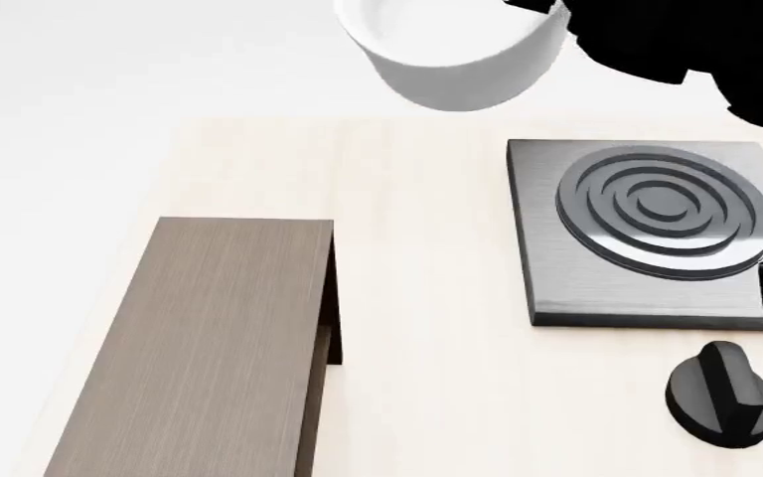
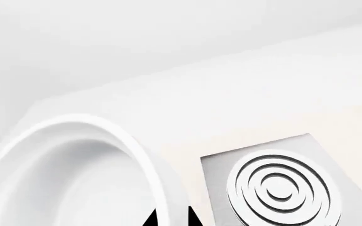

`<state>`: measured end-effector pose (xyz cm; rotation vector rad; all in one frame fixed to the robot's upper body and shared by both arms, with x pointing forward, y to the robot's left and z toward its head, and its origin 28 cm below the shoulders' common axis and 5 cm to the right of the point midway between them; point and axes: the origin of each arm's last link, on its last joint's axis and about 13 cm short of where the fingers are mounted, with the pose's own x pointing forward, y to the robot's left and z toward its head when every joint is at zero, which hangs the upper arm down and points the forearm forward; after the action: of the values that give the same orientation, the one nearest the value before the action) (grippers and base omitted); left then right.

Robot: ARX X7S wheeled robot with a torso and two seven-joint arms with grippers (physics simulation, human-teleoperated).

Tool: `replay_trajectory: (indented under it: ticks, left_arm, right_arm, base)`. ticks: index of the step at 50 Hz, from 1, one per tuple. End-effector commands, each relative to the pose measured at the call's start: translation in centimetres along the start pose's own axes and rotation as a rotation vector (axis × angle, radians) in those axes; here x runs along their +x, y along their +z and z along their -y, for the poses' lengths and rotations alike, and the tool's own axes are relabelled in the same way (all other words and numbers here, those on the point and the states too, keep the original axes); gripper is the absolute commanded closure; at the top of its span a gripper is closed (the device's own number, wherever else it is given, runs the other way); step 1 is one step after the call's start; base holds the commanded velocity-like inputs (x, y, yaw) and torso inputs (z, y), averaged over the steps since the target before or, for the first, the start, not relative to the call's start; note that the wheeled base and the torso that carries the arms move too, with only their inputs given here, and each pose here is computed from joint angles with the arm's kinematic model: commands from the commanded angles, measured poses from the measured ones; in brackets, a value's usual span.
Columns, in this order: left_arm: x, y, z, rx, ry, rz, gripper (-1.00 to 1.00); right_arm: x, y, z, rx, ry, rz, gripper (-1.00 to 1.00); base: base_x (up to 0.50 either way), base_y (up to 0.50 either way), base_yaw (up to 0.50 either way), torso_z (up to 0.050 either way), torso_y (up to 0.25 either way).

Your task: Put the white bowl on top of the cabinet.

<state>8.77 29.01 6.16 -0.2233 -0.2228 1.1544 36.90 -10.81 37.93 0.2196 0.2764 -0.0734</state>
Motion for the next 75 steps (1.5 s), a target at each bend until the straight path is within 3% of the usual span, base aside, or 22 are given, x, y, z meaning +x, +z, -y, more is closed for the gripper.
replay_trajectory:
  ticks: [1,15,32,42,58,75]
  left_arm:
    - [-0.6,-0.5,0.2,0.037,-0.072,0.010,-1.00]
    - [-0.6,-0.4,0.1,0.037,-0.069,0.012,-1.00]
    - [-0.7,-0.5,0.0,0.039,-0.068,0.011,-1.00]
    - [-0.6,-0.5,0.1,0.039,-0.069,0.011,-1.00]
    - [-0.6,-0.6,0.0,0.038,-0.066,0.006,-1.00]
    - [-0.6,-0.6,0.0,0.036,-0.065,0.007,-1.00]
  right_arm:
    - [-0.7,0.5,-2.6,0.011,0.167,0.053,1.00]
    - [-0.5,-1.8,-4.3,0.024,0.293,-0.040,1.00]
    - [-0.9,-5.6,-6.9,-0.031,0.478,-0.159,1.00]
    - [-0.5,-7.3,-7.9,0.025,0.542,-0.222,1.00]
    - [-1.2,-7.9,-7.3,0.047,0.559,-0.250,1.00]
    - [-3.2,-9.5,-6.1,-0.017,0.581,-0.276,1.00]
  base:
    - [0.00,0.00,0.00,0.015,0.000]
    - [0.00,0.00,0.00,0.000,0.001]
    - [0.00,0.00,0.00,0.000,0.001]
    - [0.00,0.00,0.00,0.001,0.001]
    - [0.00,0.00,0.00,0.000,0.001]
    - [0.00,0.00,0.00,0.001,0.001]
